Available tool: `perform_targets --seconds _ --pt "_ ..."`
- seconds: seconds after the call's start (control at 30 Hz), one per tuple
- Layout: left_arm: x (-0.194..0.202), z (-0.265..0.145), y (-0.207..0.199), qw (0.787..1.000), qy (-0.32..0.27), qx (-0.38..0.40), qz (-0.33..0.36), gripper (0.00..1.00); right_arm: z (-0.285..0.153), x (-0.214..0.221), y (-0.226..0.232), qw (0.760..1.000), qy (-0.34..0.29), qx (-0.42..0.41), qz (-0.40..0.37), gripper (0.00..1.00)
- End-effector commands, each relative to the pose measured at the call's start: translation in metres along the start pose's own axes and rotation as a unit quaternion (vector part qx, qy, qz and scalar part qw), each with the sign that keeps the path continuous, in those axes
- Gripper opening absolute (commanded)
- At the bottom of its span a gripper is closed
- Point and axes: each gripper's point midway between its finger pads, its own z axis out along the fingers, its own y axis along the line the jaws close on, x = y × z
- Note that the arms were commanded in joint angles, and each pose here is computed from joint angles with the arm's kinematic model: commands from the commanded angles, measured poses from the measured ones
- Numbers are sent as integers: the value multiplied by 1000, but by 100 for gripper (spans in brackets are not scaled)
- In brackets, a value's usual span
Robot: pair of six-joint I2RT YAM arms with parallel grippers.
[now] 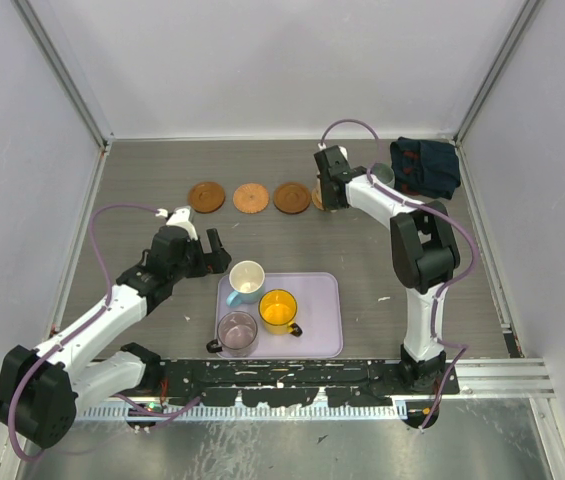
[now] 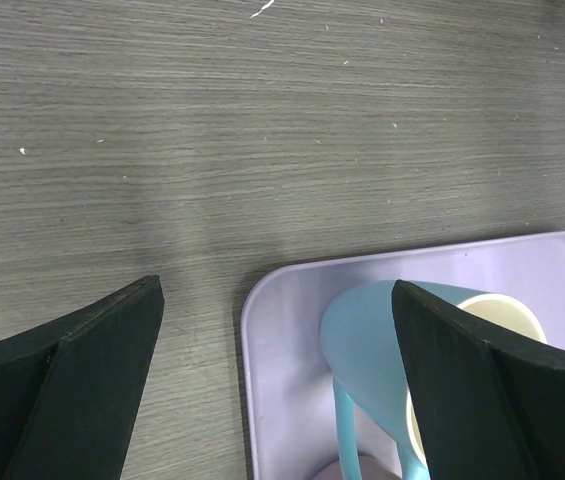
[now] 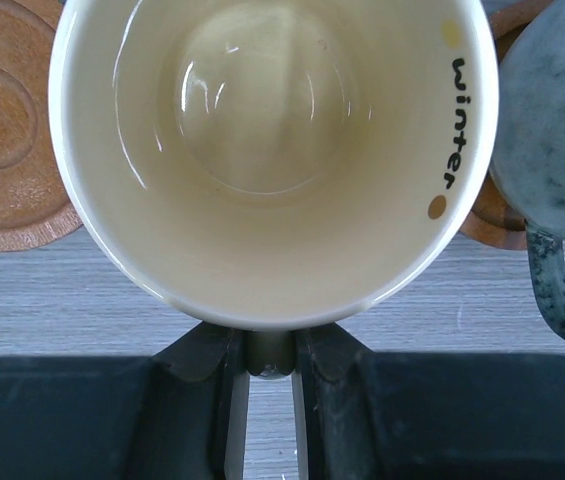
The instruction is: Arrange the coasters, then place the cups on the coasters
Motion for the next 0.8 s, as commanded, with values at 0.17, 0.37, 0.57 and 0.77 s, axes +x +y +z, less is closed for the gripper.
perform_targets --seconds 0.17,0.37,0.57,0.77 --pt "-13 2 -4 1000 -27 9 -4 98 -13 -47 5 998 -66 -4 18 1" --pt "-12 2 -3 1000 -26 6 -5 98 -9 -45 8 998 -63 -9 19 1" --pt "-12 3 -3 1000 -25 6 -4 98 -10 -49 9 997 -69 -9 20 1" --pt "-12 2 -2 1000 -26 5 -4 98 -7 -47 9 998 -61 -8 18 1"
